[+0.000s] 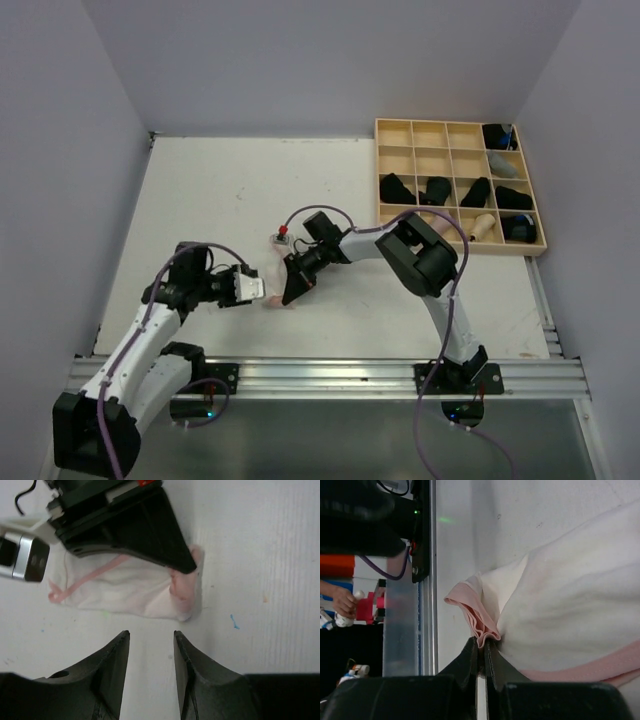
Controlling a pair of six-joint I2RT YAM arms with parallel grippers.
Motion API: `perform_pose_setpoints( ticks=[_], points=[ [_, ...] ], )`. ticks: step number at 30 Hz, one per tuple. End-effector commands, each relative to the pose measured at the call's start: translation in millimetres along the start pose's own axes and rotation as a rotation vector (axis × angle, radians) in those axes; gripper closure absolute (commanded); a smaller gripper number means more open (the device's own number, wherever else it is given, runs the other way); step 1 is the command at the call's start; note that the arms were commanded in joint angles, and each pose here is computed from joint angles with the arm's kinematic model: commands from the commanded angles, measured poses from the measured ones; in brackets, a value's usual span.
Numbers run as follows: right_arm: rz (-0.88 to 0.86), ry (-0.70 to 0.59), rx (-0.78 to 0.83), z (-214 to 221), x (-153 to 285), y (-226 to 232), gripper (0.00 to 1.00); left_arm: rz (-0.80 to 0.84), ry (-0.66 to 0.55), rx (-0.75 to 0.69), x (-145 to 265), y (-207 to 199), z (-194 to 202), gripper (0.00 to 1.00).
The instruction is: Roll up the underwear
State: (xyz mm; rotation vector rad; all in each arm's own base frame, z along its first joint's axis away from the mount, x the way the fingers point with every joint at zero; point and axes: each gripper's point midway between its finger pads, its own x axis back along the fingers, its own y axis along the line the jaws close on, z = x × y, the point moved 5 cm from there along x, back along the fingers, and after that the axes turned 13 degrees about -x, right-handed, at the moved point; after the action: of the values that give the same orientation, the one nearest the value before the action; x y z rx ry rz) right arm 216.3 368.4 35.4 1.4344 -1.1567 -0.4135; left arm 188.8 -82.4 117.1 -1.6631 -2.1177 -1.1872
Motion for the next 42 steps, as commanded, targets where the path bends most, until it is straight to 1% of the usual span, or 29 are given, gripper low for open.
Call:
perform_pose_setpoints(
  ticks=[1, 3, 9, 12, 13, 15, 16, 17, 18, 20, 21, 23, 26, 27, 28, 29, 30, 31, 32, 33, 34, 35, 36, 37, 38, 39, 40, 41, 42],
  points=[
    [0.027, -0.015, -0.131, 1, -4, -20, 1.00, 0.031, -0.017, -0.314, -11, -5, -13, 0.56],
    [0.022, -0.018, -0.145, 0, -5, -24, 1.00, 0.080, -0.035, -0.370, -19, -13, -20, 0.55],
    [0.022, -0.026, -0.192, 1, -4, -33, 1.00, 0.162, -0.053, -0.445, -43, -20, -29, 0.57],
    [0.025, -0.027, -0.213, 1, -3, -38, 1.00, 0.197, -0.041, -0.477, -53, -24, -30, 0.58],
    [0.025, -0.025, -0.216, 2, -3, -39, 1.00, 0.211, -0.027, -0.449, -57, -26, -27, 0.58],
    [0.019, -0.027, -0.219, 2, -1, -40, 1.00, 0.215, 0.002, -0.453, -63, -25, -25, 0.58],
    [0.017, -0.026, -0.220, 2, -1, -41, 1.00, 0.229, 0.022, -0.422, -67, -27, -21, 0.58],
    [0.015, -0.022, -0.220, 2, -1, -41, 1.00, 0.220, 0.063, -0.407, -69, -27, -14, 0.58],
    [0.016, -0.017, -0.217, 2, -1, -41, 1.00, 0.187, 0.075, -0.401, -72, -21, -13, 0.57],
    [0.012, -0.010, -0.201, 2, 0, -41, 1.00, 0.184, 0.129, -0.382, -75, -21, -3, 0.57],
    [0.012, -0.010, -0.195, 2, -1, -42, 1.00, 0.172, 0.140, -0.377, -77, -20, 0, 0.57],
    [0.011, 0.005, -0.215, 4, 0, -42, 1.00, 0.201, 0.159, -0.371, -78, -25, 5, 0.59],
    [0.009, 0.013, -0.220, 4, 0, -42, 1.00, 0.231, 0.155, -0.377, -77, -28, 5, 0.74],
    [0.011, 0.008, -0.216, 3, 1, -41, 1.00, 0.272, 0.158, -0.377, -75, -35, 7, 0.84],
    [0.015, 0.007, -0.219, 2, 2, -41, 0.98, 0.294, 0.153, -0.373, -74, -37, 7, 0.90],
    [0.019, -0.003, -0.214, -3, 4, -39, 0.86, 0.308, 0.131, -0.373, -74, -36, 1, 0.93],
    [0.020, -0.018, -0.207, -9, 9, -37, 0.79, 0.363, 0.130, -0.369, -70, -44, 3, 0.97],
    [0.024, -0.024, -0.212, -13, 13, -34, 0.72, 0.390, 0.122, -0.367, -68, -47, 2, 0.99],
    [0.033, -0.048, -0.191, -26, 19, -30, 0.60, 0.437, 0.109, -0.350, -64, -53, -1, 1.00],
    [0.040, -0.079, -0.168, -37, 33, -28, 0.56, 0.468, 0.101, -0.346, -63, -56, -2, 1.00],
    [0.049, -0.095, -0.155, -51, 43, -20, 0.49, 0.496, 0.097, -0.338, -61, -58, -3, 1.00],
    [0.059, -0.111, -0.138, -60, 53, -17, 0.45, 0.549, 0.100, -0.313, -56, -66, -3, 1.00],
    [0.078, -0.138, -0.121, -71, 69, -15, 0.41, 0.558, 0.098, -0.308, -56, -62, -6, 1.00],
    [0.102, -0.131, -0.092, -74, 80, -9, 0.34, 0.598, 0.107, -0.288, -55, -66, -5, 1.00],
    [0.118, -0.156, -0.015, -91, 92, 4, 0.33, 0.639, 0.115, -0.260, -52, -70, -5, 1.00],
    [0.158, -0.168, 0.097, -99, 106, 5, 0.32, 0.663, 0.124, -0.233, -51, -71, -5, 1.00],
    [0.183, -0.171, 0.145, -106, 119, 23, 0.32, 0.683, 0.129, -0.205, -54, -68, -7, 1.00],
    [0.213, -0.180, 0.188, -109, 127, 29, 0.32, 0.712, 0.132, -0.167, -53, -70, -8, 1.00],
    [0.249, -0.191, 0.243, -112, 136, 31, 0.32, 0.759, 0.154, -0.099, -55, -75, -6, 1.00]
  ],
)
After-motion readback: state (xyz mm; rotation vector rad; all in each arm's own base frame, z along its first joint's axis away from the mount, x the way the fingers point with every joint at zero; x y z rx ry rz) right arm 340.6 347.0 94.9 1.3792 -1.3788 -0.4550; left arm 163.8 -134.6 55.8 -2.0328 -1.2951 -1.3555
